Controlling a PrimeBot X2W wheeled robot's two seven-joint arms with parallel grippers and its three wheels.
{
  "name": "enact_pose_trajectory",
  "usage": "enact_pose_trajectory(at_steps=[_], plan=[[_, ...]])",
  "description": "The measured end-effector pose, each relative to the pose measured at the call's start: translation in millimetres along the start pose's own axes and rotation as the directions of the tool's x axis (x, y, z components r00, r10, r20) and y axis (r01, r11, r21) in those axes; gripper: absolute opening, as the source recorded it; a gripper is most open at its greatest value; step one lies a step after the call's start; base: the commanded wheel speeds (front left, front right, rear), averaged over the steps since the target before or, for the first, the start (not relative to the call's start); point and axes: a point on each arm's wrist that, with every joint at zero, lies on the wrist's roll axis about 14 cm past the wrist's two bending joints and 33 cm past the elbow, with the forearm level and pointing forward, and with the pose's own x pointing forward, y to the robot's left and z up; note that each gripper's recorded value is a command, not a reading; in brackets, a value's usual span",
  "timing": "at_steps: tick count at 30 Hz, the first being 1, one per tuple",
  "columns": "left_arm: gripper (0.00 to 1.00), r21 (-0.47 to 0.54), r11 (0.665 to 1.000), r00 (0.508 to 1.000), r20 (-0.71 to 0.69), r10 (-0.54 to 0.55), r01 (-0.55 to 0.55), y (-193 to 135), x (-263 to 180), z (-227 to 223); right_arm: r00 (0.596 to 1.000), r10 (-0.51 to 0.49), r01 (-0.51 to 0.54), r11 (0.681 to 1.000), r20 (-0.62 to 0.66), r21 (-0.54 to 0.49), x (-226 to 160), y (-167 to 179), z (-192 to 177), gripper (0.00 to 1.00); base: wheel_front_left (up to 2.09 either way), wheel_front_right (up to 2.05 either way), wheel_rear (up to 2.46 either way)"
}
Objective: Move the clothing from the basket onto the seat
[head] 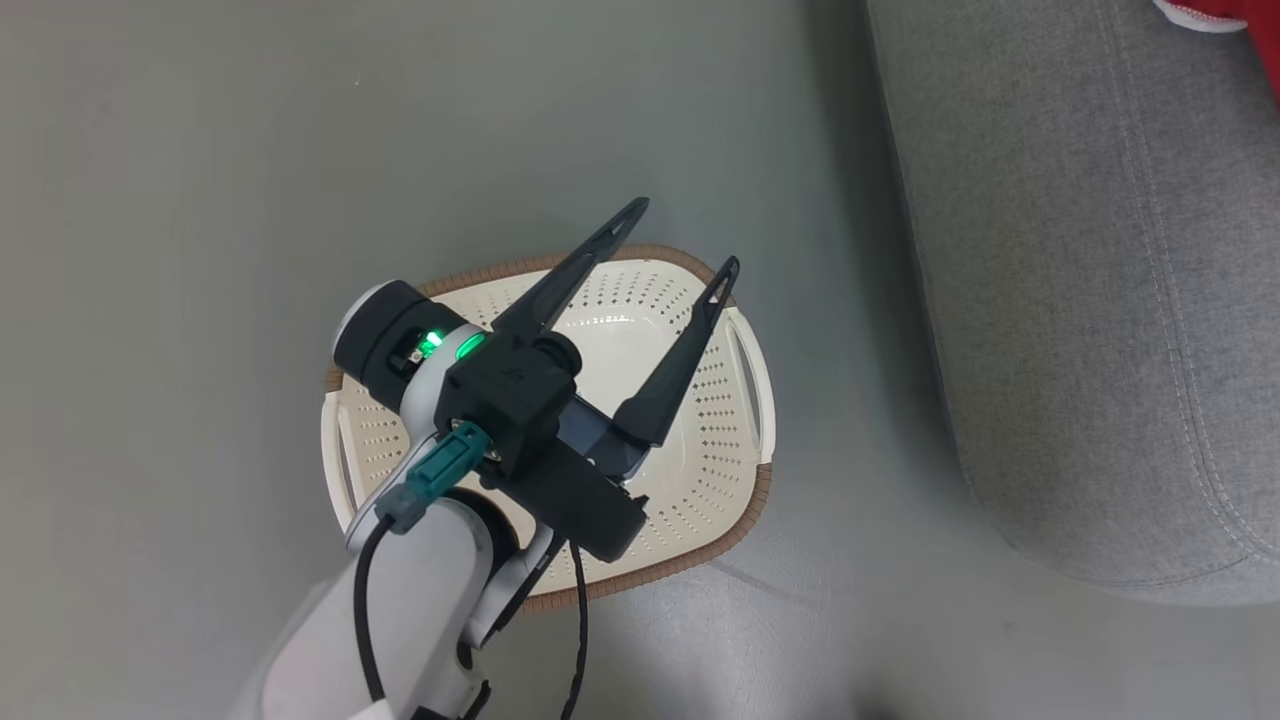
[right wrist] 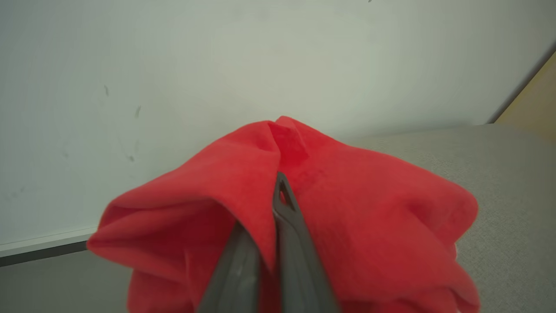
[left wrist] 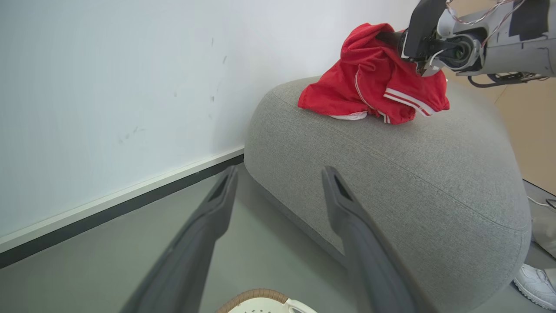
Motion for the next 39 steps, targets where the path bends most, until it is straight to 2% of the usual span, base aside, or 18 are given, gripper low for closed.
enact_pose_trajectory(at_steps=[4, 5, 6, 7, 8, 21, 31, 39], plan=[[1.0, 0.004, 1.0, 1.0, -0.005, 0.01, -0.01, 5, 0, -4, 0.999, 0.031, -0.031, 1.0, -0.027, -0.006, -1, 14, -11, 0.0, 0.0, 0.0, 0.0], [1.0, 0.005, 1.0, 1.0, -0.008, 0.011, -0.011, 6, 0, -5, 0.999, 0.035, -0.035, 0.999, -0.027, -0.017, -2, 14, -11, 0.11, 0.0, 0.0, 0.0], [1.0, 0.005, 1.0, 1.0, -0.009, 0.01, -0.01, 6, 0, -6, 0.999, 0.032, -0.033, 0.999, -0.026, -0.022, -4, 12, -11, 0.36, 0.0, 0.0, 0.0], [1.0, 0.004, 1.0, 1.0, -0.005, 0.007, -0.007, 5, 1, -6, 0.999, 0.033, -0.034, 0.999, -0.031, -0.029, -5, 9, -12, 0.49, 0.0, 0.0, 0.0], [1.0, 0.006, 1.0, 1.0, -0.006, 0.004, -0.004, 4, 2, -6, 0.999, 0.035, -0.036, 0.998, -0.035, -0.045, -8, 5, -12, 1.0, 0.0, 0.0, 0.0], [1.0, -0.003, 1.0, 1.0, -0.001, 0.01, -0.01, -8, -2, -2, 0.993, 0.11, -0.114, 0.99, -0.049, -0.085, -51, 8, -6, 1.0, 0.0, 0.0, 0.0], [1.0, -0.007, 0.999, 0.996, 0.079, 0.037, -0.036, -28, -12, 33, 0.991, 0.132, -0.13, 0.99, 0.034, -0.061, -94, -2, 39, 1.0, 0.0, 0.0, 0.0], [1.0, 0.019, 0.995, 0.986, 0.137, 0.096, -0.099, -33, -33, 60, 0.978, 0.19, -0.189, 0.982, 0.089, -0.016, -125, 18, 63, 1.0, 0.0, 0.0, 0.0]])
